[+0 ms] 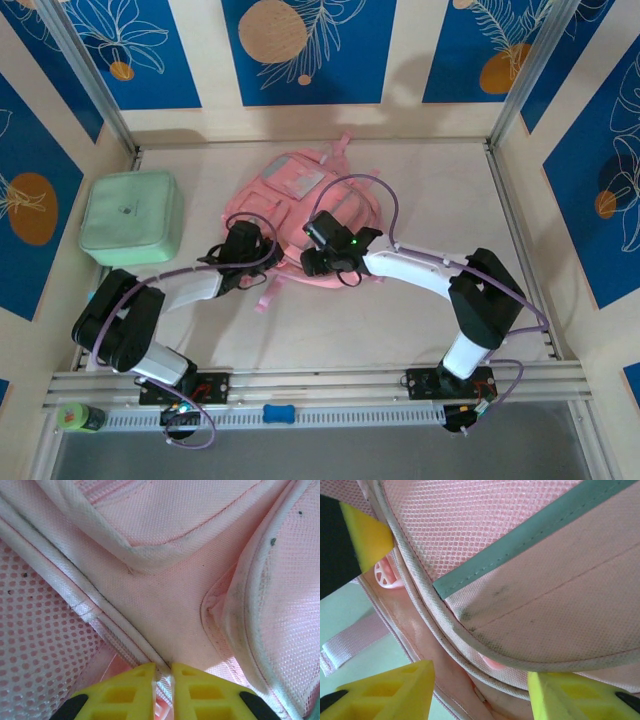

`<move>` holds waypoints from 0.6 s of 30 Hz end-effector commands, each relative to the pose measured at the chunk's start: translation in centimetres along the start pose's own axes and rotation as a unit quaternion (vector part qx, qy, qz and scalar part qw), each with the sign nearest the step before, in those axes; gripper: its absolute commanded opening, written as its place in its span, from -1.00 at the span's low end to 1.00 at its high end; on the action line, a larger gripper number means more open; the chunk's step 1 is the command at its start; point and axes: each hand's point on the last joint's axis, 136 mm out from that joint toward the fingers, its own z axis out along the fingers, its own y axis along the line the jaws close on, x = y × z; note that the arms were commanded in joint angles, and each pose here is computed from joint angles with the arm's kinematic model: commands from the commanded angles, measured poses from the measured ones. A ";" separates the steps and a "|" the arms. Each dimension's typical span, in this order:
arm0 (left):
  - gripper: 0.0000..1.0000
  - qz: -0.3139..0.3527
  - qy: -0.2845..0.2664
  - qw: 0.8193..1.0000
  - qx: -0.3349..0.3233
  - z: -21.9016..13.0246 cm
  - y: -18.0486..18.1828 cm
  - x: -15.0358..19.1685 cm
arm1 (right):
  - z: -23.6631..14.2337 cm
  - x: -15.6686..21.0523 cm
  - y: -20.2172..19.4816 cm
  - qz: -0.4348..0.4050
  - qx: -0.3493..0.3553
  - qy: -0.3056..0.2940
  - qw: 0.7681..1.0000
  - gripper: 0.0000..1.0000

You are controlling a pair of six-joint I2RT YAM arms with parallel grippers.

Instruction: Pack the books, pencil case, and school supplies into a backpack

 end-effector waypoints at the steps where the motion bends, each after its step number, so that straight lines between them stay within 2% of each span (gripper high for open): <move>1: -0.69 -0.006 -0.004 1.000 0.008 0.4 -1.2 -0.5 | 0.1 -0.3 1.5 -0.029 -0.040 -0.016 0.999 0.08; 5: -0.69 -0.004 -0.007 1.000 0.000 0.5 -1.1 -0.7 | 1.1 -1.3 0.7 -0.047 -0.007 -0.032 0.998 0.14; 10: -0.68 -0.006 -0.013 1.000 -0.005 0.5 -0.9 -0.9 | 2.0 -2.0 0.7 -0.048 0.023 -0.047 0.997 0.11; 13: -0.60 -0.011 -0.020 1.000 -0.018 0.4 -0.1 -0.9 | 2.4 -2.6 0.7 -0.061 0.063 -0.060 0.994 0.03; 18: -0.59 -0.014 -0.016 0.999 -0.041 0.8 1.2 -0.4 | 2.7 -2.9 1.2 -0.064 0.069 -0.065 0.993 -0.18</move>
